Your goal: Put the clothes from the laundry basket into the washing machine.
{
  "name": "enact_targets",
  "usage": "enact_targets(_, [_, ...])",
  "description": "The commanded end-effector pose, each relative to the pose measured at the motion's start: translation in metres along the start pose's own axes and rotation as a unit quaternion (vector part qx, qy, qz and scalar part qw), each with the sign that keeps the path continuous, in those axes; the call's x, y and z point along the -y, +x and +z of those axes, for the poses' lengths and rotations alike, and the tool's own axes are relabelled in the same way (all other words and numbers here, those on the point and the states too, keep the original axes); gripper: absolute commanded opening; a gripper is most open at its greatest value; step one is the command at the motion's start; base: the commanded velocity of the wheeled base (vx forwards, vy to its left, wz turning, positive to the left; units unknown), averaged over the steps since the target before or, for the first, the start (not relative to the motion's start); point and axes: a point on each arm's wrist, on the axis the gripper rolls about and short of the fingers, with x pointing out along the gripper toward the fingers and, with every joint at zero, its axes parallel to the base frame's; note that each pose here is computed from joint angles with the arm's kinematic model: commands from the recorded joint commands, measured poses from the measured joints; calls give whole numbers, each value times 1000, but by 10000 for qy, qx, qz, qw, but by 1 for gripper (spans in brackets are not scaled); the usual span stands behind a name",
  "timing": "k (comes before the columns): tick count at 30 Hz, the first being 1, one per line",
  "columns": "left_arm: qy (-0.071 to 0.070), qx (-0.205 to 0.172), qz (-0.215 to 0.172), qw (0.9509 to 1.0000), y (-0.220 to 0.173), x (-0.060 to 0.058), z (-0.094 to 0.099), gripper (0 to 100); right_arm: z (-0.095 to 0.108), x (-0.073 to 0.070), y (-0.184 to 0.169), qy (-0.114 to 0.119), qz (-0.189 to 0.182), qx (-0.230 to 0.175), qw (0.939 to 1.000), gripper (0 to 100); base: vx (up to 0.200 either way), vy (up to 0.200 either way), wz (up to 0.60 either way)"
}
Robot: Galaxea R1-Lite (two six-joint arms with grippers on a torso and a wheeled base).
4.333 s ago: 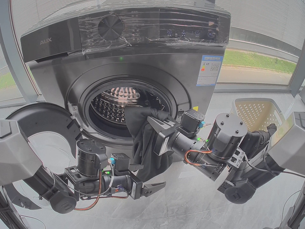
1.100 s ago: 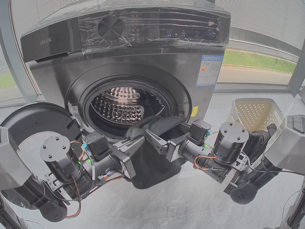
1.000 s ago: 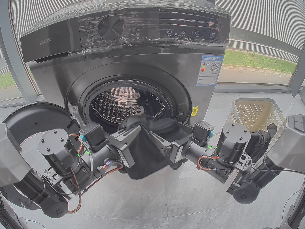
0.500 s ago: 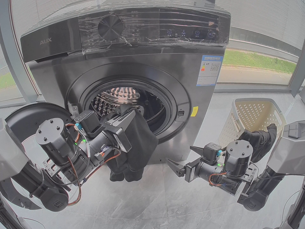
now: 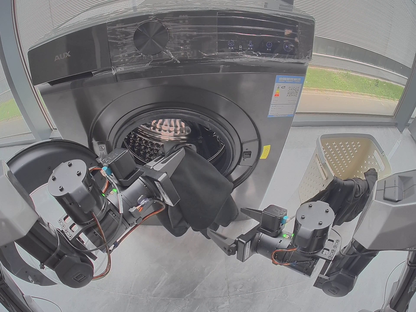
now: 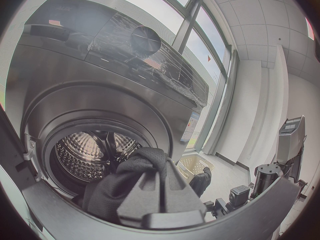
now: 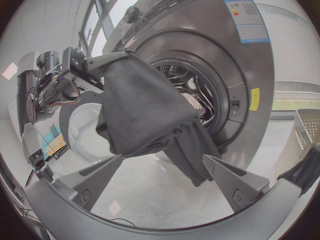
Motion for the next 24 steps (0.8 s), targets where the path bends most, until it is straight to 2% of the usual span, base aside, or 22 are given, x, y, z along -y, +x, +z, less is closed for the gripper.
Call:
enact_targets(1, [-1,-11,-5,10000,0,0,-1,0,-1,-14,2,-39,286,36,9996,100,0,0,0])
enact_targets(5, [4,-21,-18,10000,0,1,-1,0,5,-19,5,-36,424,232,9988,100,0,0,0])
enact_targets(11, [3,-30,-24,10000,0,2,-2,0,19,-18,15,-12,390,570,9976,100,0,0,0])
enact_targets(17, [-4,-6,-21,10000,0,1,0,0,6,-20,20,5,404,397,9984,100,0,0,0])
enact_targets(20, [5,3,-15,10000,0,1,0,0,4,-20,22,24,405,450,9982,100,0,0,0])
enact_targets(24, [-3,3,-16,10000,0,1,0,0,-5,-14,31,62,321,447,9985,100,0,0,0])
